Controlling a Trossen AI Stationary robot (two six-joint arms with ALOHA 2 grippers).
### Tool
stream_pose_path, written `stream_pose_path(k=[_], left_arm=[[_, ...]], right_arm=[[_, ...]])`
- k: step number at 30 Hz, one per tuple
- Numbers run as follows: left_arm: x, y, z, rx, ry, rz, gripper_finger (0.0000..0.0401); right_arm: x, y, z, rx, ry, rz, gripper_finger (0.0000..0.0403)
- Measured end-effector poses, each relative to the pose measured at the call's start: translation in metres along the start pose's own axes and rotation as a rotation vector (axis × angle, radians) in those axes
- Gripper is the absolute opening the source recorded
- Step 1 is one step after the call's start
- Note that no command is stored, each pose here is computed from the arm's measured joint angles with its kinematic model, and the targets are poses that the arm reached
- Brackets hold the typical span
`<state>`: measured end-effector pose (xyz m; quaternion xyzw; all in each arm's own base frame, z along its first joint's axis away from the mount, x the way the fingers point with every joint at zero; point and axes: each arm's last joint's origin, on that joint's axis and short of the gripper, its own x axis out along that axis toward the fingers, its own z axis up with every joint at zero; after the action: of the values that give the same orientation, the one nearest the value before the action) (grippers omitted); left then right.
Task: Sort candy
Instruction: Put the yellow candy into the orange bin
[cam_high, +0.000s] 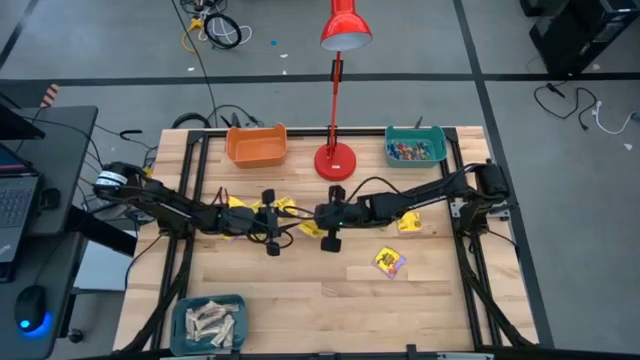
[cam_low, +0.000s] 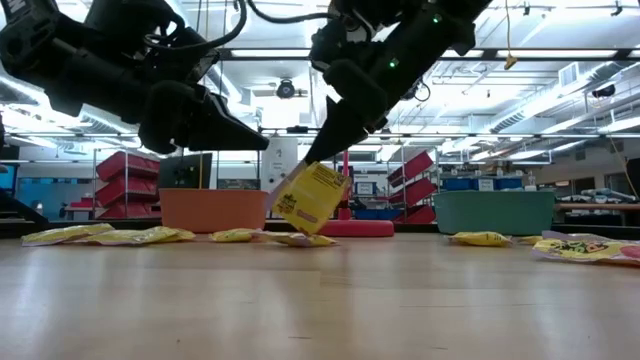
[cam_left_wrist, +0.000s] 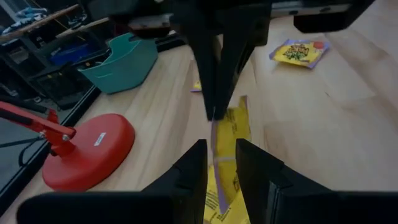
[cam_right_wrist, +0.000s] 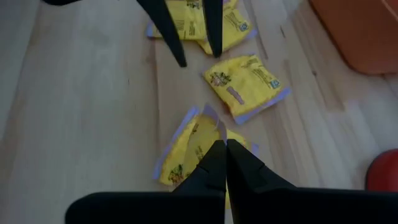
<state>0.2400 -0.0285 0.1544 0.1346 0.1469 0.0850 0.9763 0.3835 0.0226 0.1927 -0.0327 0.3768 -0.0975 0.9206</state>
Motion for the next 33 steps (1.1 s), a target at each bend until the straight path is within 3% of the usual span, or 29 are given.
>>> stream_pose_path(k=[5, 10, 20, 26, 33], left_arm=[[0.0, -0.001, 0.001, -0.066, -0.006, -0.004, 0.0088], [-0.001, -0.005, 0.0, -0.089, -0.014, -0.121, 0.0088], [0.005, 0.011, -0.007, -0.16, 0.046, -0.043, 0.0116], [0.006, 0.014, -0.009, -0.164, 0.044, -0.095, 0.0153], [0.012, 0.018, -0.013, -0.174, 0.04, -0.061, 0.0158]], right_arm=[[-0.002, 0.002, 0.002, -0.043, -0.025, -0.002, 0.0], [-0.002, 0.003, 0.005, -0.085, -0.054, -0.001, 0.0], [-0.004, 0.007, 0.007, -0.139, -0.074, 0.004, 0.0], [-0.004, 0.007, 0.007, -0.138, -0.076, 0.003, 0.0], [-0.004, 0.007, 0.009, -0.147, -0.095, 0.003, 0.0]])
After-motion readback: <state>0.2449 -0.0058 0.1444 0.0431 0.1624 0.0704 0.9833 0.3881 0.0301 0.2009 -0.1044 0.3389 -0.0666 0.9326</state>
